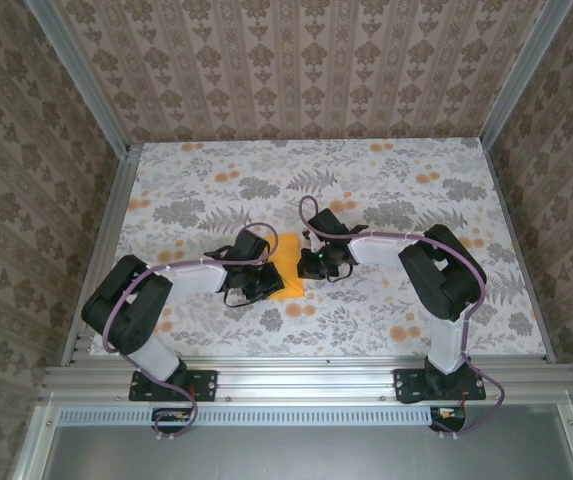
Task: Fold a paper plane with a square sheet of paper (pick it up from the middle)
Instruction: Fold the triangle a second time at the center of the table.
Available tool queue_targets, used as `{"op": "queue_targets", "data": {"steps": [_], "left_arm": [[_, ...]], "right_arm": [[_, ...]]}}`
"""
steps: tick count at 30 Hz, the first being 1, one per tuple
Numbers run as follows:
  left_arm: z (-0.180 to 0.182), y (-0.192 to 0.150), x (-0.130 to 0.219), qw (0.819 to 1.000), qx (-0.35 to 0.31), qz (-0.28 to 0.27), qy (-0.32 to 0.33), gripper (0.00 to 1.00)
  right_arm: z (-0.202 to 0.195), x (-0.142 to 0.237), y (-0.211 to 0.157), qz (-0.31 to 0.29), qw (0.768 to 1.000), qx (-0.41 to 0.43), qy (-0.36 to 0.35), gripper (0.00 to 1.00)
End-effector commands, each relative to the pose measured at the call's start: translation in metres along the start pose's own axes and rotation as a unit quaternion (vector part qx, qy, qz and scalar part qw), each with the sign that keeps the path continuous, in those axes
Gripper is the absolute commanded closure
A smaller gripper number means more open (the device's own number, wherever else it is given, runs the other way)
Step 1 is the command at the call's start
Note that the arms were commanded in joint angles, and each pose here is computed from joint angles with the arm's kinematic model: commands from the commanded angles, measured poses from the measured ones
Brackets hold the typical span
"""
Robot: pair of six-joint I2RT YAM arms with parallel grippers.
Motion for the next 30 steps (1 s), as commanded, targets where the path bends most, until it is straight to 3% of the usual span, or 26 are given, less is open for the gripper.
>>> {"op": "queue_targets", "data": {"steps": [1, 12, 20, 30], "left_arm": [[0.009, -0.005, -0.003, 0.999, 0.001, 0.025, 0.037, 0.89], [0.005, -0.001, -0.003, 0.999, -0.009, 0.024, 0.031, 0.90], [-0.032, 0.021, 0.017, 0.995, -0.054, -0.046, -0.076, 0.85], [-0.033, 0.029, 0.007, 0.993, -0.043, -0.063, -0.089, 0.87]], "right_arm": [[-0.014, -0.007, 0.005, -0.001, 0.999, -0.007, -0.043, 0.94], [-0.019, -0.011, 0.005, 0.005, 0.998, -0.008, -0.061, 0.94], [-0.027, -0.015, 0.001, 0.017, 0.996, -0.012, -0.082, 0.94], [-0.034, -0.021, 0.000, 0.031, 0.994, -0.020, -0.107, 0.94]]}}
Point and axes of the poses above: each hand's point on the last joint's axis, 136 mm out from that joint toward the fingers, its own x axis back along the fingers, its own z axis along the line the jaws close on, y = z × x, the point moved 10 cm from there along x, back along the fingers, and after that the axes turned 14 degrees about -x, right-handed, at the moved point
